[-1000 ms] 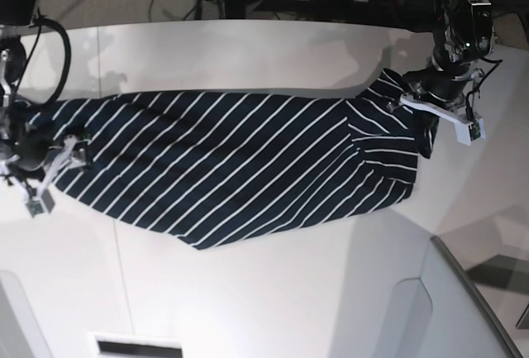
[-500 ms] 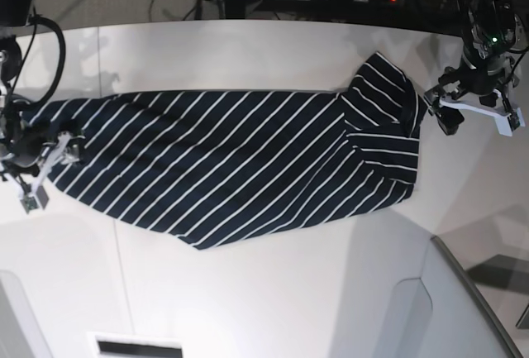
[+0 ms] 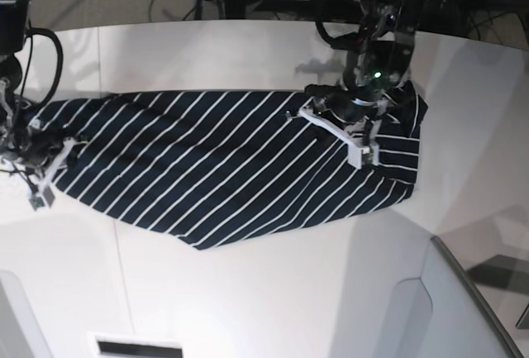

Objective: Layout the t-shirt on the table in an organized manner, then fold the t-shirt properly
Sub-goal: 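Lower the stretched shirt flat onto the table and release, then grasp the shirt body with both grippers and drag it to reposition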

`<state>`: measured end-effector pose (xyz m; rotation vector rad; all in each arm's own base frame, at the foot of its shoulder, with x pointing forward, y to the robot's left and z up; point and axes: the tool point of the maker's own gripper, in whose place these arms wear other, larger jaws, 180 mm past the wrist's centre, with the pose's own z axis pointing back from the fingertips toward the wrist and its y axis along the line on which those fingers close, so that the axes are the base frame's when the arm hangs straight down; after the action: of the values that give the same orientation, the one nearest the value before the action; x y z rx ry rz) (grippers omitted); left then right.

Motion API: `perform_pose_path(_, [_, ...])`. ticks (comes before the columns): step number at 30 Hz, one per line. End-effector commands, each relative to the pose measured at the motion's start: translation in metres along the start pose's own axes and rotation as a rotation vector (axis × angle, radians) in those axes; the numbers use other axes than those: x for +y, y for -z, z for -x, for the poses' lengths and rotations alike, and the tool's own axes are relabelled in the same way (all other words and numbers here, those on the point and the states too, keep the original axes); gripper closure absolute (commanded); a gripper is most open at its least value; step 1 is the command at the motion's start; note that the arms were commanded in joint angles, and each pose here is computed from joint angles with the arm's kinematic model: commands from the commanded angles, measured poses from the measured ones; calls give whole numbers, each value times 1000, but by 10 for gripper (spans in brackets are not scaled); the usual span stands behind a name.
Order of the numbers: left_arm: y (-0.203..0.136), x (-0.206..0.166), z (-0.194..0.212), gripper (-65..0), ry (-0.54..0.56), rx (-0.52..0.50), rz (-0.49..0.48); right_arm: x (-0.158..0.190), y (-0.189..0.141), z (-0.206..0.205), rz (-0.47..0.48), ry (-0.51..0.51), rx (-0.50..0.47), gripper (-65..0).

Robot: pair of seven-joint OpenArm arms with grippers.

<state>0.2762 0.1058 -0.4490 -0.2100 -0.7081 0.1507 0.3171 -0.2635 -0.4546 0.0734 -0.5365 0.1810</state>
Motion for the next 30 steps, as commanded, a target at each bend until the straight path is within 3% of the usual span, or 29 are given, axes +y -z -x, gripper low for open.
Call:
perform_pose_path(1, [5, -3, -12, 0, 11, -31, 7, -16, -5, -12, 32, -1, -24, -57])
perform_pose_path(3, [17, 5, -3, 0, 17, 9, -17, -18, 2, 1, 26, 20, 14, -17])
perform_pose_path(5, [27, 19, 3, 0, 27, 41, -59, -17, 6, 14, 21, 35, 45, -17])
perform_pose_path(9, [42, 43, -12, 0, 157, 33, -171, -5, 8, 36, 2, 27, 82, -14])
perform_pose_path(14, [58, 44, -64, 0, 280, -89, -228, 53, 14, 59, -97, -117, 162, -9])
perform_pose_path(16, [66, 45, -85, 0, 303, -119, -247, 91, 16, 69, -163, -169, 173, -9])
perform_pose_path(24, [105, -9, -125, 0, 529, -231, -165, 197, -1, 66, -338, -340, 157, -8])
perform_pose_path(30, [126, -56, -119, 0, 571, -281, -92, 248, -17, 45, -415, -455, 118, -8])
